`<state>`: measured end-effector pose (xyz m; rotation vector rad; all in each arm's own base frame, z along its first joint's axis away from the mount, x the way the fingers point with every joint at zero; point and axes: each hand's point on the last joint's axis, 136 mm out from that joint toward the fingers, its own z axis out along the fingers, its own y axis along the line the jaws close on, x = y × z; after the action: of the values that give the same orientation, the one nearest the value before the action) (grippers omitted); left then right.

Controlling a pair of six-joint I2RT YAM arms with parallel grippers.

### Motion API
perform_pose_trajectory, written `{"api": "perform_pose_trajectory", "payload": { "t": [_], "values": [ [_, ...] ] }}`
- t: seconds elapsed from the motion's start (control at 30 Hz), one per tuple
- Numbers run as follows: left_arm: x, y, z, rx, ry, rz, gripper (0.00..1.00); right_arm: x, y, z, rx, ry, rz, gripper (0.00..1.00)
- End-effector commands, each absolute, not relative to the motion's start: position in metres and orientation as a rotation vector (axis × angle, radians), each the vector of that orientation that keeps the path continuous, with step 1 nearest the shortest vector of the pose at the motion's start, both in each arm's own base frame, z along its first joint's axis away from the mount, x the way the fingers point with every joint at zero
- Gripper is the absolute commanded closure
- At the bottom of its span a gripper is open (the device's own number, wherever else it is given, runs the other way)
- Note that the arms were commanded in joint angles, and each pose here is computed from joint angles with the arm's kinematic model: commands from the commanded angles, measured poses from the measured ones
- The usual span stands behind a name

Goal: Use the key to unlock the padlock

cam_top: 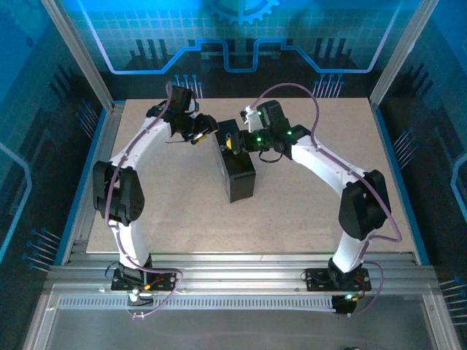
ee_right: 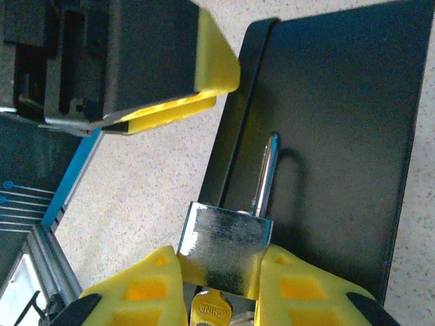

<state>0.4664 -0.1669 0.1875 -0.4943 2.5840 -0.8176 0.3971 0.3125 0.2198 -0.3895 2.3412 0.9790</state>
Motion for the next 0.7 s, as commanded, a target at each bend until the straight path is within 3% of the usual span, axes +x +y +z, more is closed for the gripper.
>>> {"api": "perform_pose_trajectory", "payload": {
  "t": [0.0, 0.37, 0.67],
  "values": [
    [0.458, -0.164, 0.221, -0.47, 2.528, -0.812, 0.48, 0.406, 0.302, 0.261, -0.323, 2.2, 1.071, 0.78],
    [0.436, -0.149, 0.234, -0.489, 2.512, -0.767, 0.46, 0.407, 0.207, 0.234, -0.087, 2.251, 0.905, 0.76],
    [0.414, -0.139, 0.241, -0.494, 2.509, -0.722, 0.46, 0.39, 0.106, 0.117, 0.21, 2.463, 0.637, 0.75]
  ]
}}
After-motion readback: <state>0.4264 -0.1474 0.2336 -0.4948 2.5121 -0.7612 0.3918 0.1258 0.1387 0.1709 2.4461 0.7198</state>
